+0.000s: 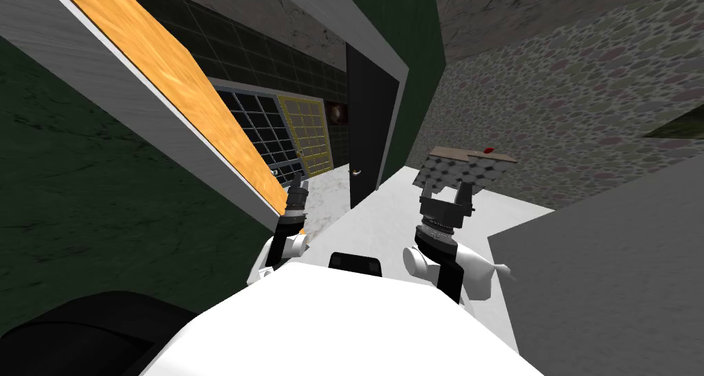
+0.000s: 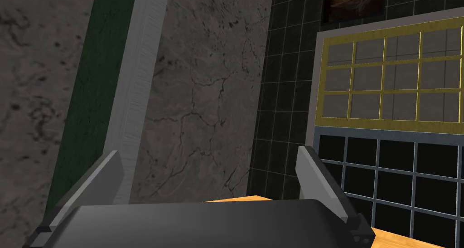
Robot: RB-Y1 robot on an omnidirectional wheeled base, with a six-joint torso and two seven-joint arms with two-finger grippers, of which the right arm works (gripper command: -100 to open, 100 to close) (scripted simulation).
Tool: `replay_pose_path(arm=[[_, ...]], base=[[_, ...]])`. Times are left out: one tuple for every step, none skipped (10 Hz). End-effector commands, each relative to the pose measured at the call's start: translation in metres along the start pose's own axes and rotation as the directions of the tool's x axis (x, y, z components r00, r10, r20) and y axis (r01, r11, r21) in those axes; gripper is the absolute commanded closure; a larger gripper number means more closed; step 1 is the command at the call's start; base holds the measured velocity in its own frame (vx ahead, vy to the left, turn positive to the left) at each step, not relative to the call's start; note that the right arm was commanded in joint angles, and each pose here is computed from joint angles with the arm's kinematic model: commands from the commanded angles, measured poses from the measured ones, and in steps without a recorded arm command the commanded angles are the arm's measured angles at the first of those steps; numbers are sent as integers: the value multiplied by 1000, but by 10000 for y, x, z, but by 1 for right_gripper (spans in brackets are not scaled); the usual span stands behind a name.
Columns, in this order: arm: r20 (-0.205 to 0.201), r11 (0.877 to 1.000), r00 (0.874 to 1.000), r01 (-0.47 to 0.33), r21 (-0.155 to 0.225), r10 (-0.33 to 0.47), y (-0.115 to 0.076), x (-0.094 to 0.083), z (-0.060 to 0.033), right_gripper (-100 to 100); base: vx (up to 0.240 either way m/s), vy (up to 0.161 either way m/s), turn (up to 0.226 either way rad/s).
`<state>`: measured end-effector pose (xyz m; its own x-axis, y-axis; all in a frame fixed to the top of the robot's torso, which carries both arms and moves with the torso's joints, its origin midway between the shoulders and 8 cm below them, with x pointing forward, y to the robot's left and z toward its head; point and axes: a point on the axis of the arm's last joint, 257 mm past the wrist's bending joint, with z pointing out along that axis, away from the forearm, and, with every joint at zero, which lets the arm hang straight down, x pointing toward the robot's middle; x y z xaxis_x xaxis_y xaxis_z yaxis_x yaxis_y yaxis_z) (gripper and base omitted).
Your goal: Push the door open
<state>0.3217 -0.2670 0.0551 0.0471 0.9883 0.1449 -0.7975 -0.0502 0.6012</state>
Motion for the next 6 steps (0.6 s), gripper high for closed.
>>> replay_pose_path(arm=[[-14, 1000, 1000, -6, 29, 6, -151, 36, -46, -100], [-18, 999, 1000, -7, 37, 8, -194, 45, -59, -100], [-25, 999, 1000, -10, 53, 12, -279, 65, -88, -100], [-34, 997, 999, -14, 76, 17, -400, 93, -131, -100], [-39, 996, 999, -16, 88, 20, -459, 106, -153, -100], [-49, 993, 999, -19, 113, 25, -588, 136, -204, -100]], base=[[82, -1, 118], [130, -21, 90], [141, -54, 85], [173, -61, 117], [157, -59, 84], [136, -44, 115]])
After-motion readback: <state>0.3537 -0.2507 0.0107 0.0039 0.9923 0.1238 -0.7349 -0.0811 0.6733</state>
